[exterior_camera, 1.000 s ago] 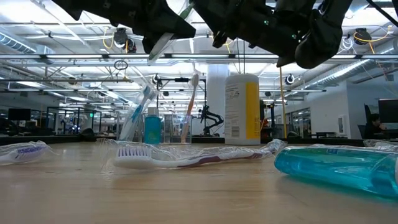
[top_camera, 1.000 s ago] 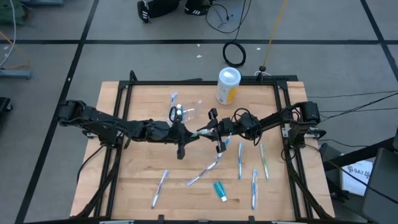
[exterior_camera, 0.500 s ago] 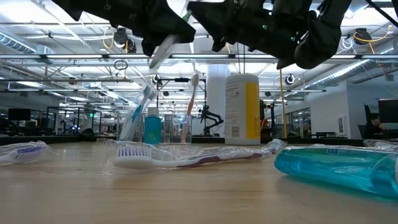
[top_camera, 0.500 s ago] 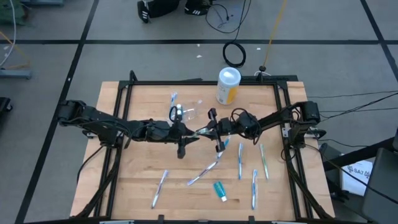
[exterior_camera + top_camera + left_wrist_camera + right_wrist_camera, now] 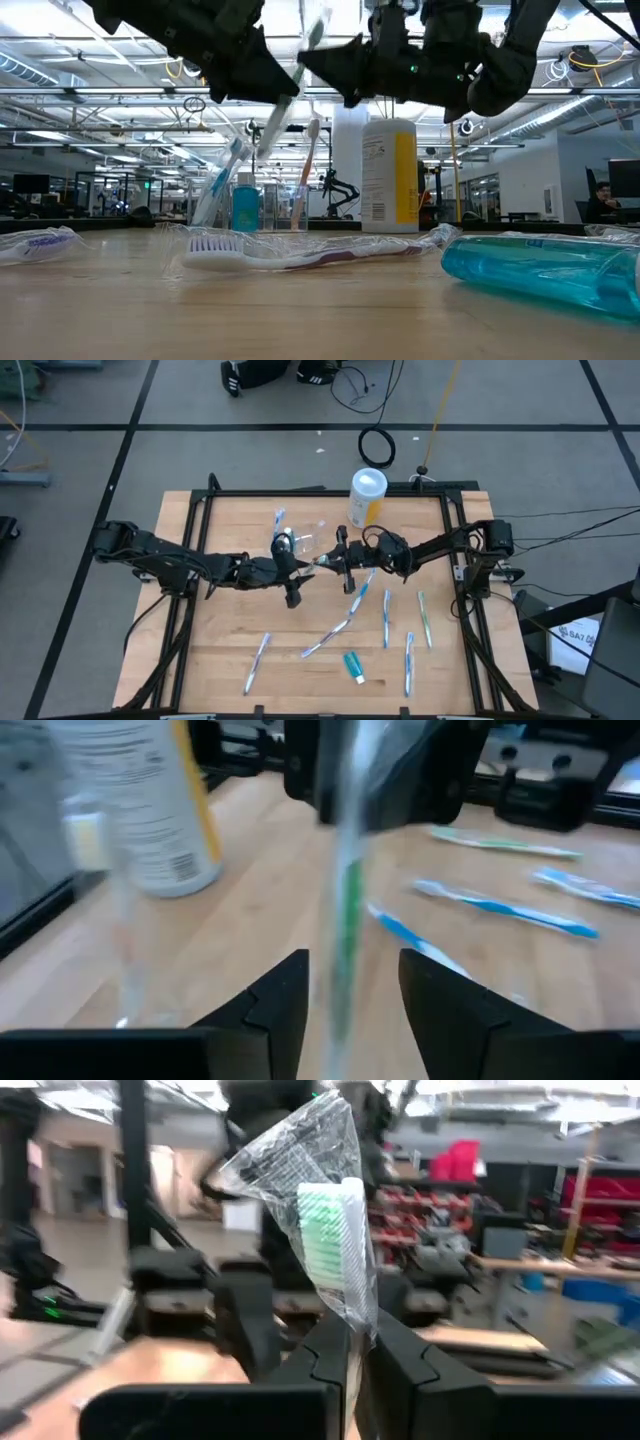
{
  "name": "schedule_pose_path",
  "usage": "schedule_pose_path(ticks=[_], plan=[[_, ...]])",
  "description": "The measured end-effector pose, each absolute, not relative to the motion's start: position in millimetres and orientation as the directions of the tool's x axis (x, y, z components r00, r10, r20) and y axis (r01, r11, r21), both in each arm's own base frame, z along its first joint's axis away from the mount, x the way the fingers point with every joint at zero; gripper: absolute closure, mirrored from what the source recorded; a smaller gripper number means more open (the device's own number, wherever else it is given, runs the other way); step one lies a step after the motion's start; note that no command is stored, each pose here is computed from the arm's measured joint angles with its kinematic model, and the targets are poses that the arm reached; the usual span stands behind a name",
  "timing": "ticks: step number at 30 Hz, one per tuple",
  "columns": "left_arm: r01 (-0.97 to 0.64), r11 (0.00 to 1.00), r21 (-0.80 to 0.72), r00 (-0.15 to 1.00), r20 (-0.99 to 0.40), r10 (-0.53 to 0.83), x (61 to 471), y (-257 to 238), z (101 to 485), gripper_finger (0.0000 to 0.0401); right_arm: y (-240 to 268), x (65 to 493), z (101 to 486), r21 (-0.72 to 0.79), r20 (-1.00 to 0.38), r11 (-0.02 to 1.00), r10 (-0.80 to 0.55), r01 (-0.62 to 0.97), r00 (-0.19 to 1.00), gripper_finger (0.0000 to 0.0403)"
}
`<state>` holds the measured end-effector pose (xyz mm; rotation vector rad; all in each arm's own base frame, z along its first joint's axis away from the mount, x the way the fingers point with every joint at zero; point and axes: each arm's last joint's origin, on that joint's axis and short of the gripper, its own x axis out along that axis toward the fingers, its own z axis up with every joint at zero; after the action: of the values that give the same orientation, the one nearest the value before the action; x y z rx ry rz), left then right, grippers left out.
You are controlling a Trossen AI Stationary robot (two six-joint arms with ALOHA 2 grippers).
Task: Pick & Place toothbrushing station
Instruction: Put the green toothbrush into the transparent organizer
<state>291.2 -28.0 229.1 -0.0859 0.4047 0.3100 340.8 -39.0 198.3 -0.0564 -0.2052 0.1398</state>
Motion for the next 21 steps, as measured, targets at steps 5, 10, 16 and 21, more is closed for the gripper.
schedule_pose_path(ticks=[5,10,16,21], plan=[[-0.377,0.926,0.013,0.843,-0.409,0.349,290,-26,227,0.0233,-53,339,198,-0.12,0.172,0.992,-0.005,0.026,0.985,0.0391],[-0.372,0.928,0.015,0.84,-0.419,0.344,289,-26,226,0.0233,-59,335,205,-0.297,0.134,0.92,-0.225,0.256,0.965,0.0391],[-0.373,0.927,0.016,0.84,-0.419,0.346,289,-26,226,0.0233,-75,331,200,-0.314,0.05,0.882,-0.353,0.35,0.934,0.0391],[-0.385,0.923,0.017,0.836,-0.418,0.356,289,-22,226,0.0233,-85,329,199,-0.314,0.048,0.872,-0.381,0.376,0.923,0.039]])
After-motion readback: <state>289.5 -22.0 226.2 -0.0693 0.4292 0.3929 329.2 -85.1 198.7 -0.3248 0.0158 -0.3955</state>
